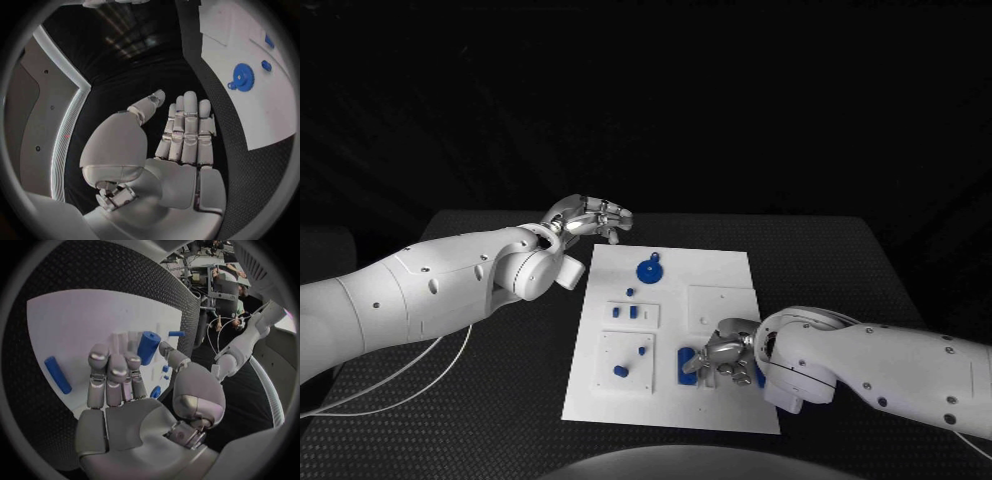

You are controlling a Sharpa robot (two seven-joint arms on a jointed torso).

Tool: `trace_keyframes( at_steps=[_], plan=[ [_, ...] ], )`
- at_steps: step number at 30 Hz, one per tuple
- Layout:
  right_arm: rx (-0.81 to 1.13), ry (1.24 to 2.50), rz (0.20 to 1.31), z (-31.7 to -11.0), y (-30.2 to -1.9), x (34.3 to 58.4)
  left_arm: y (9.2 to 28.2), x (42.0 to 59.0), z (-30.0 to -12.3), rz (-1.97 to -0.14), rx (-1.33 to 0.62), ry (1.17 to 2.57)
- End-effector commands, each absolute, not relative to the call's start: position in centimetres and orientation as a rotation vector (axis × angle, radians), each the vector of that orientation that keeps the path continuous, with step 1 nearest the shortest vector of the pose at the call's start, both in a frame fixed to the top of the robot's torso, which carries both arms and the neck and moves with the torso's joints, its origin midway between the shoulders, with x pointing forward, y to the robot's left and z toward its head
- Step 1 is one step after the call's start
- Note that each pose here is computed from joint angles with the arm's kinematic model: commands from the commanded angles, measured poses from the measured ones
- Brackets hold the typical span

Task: Assemble the parts on the task board

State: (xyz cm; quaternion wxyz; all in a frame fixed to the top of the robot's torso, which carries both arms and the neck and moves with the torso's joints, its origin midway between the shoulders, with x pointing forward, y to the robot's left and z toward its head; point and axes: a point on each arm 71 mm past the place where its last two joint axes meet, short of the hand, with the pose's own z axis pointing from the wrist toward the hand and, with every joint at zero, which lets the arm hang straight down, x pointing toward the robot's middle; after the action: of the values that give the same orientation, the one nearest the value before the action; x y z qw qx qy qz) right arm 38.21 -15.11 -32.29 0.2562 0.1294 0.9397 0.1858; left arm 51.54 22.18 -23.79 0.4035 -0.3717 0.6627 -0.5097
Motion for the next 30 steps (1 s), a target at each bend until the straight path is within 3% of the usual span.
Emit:
trace_keyframes(
  at_steps=[1, 30],
  plan=[
    [0.241, 2.571, 0.547, -32.16, -15.16, 37.58, 22.07, 51.50, -23.72, -1.305, -0.938, 1.677],
    [0.206, 2.525, 0.538, -31.98, -14.89, 37.98, 22.15, 51.48, -23.74, -1.302, -0.940, 1.679]
  ],
)
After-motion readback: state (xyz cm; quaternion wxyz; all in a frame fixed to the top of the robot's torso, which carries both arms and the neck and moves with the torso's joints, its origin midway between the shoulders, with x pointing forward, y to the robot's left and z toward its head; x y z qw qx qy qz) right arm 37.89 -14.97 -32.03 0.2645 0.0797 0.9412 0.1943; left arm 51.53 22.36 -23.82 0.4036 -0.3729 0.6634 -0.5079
